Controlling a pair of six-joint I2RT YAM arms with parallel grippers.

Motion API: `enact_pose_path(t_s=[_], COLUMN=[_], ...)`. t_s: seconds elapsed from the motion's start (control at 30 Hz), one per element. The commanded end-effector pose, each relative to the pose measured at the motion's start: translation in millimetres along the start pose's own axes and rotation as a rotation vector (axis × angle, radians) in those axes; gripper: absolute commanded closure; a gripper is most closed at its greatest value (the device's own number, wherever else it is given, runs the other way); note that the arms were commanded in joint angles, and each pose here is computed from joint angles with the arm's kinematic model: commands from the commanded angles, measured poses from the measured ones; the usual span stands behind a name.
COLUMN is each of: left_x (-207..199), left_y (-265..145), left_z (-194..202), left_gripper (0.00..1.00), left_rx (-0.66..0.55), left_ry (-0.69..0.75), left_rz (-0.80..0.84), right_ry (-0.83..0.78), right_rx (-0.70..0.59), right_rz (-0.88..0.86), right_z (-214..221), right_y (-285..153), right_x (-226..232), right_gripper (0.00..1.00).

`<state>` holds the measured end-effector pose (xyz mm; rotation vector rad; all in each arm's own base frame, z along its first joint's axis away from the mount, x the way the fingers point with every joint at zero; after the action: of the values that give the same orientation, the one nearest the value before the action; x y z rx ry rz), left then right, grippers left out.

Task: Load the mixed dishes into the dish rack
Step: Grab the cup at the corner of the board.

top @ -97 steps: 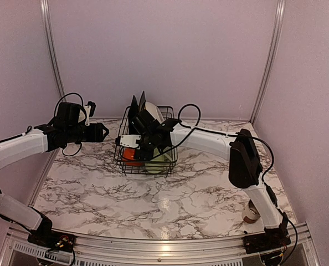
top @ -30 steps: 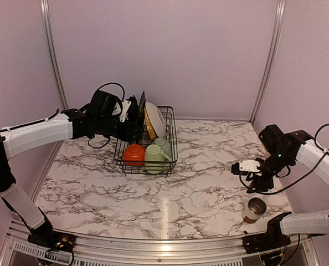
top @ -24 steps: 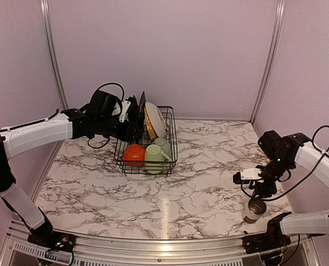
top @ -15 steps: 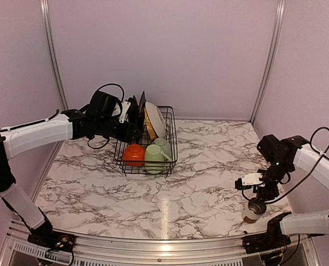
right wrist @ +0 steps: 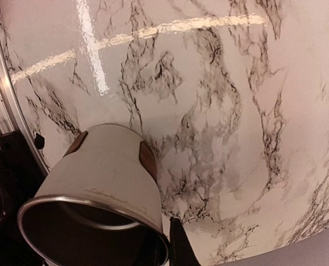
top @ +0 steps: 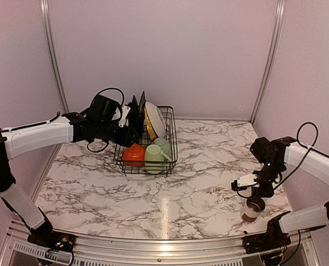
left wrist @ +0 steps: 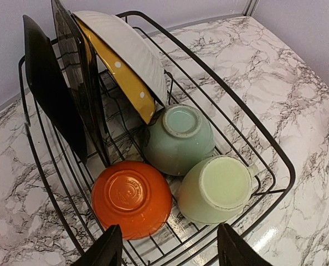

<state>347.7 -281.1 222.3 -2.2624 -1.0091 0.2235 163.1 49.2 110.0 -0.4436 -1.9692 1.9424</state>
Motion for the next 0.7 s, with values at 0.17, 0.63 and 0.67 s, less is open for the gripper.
enact_pose_path(t_s=[0.17,0.63,0.67], left_x=[2.4,-2.0,-1.8], left_y=[-10.5,-22.6,-25.6], left_z=[-8.8,-49.9,-54.3], left_gripper=[0.39,0.26,0.25], left_rx=[-0.039,-0.298,-0.340], left_ry=[0.017,-0.095,-0.113], left_rz=[-0.024,0.031,0.034], right_ry=[0.013,-0.013,-0.010], right_rx=[-0.056,-0.538,-0.578], right_rz=[-0.025,-0.136,-0.141], right_z=[-18.9,-133.5,-143.1], right_y=[-11.5,-90.2,-97.5], right_x=[-10.5,-49.6,-54.0], right_gripper=[1.00,1.00,1.00])
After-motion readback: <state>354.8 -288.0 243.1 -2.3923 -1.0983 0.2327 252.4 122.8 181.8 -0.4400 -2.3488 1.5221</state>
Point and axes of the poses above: each gripper's point midway between its finger pads, its own y axis out along the fingers, its own x axis along the line the jaws close on, z = x × y, the point moved 3 cm from there along -y, back along the fingers, and after that the axes turned 15 degrees about y, right-handed, at the moved point
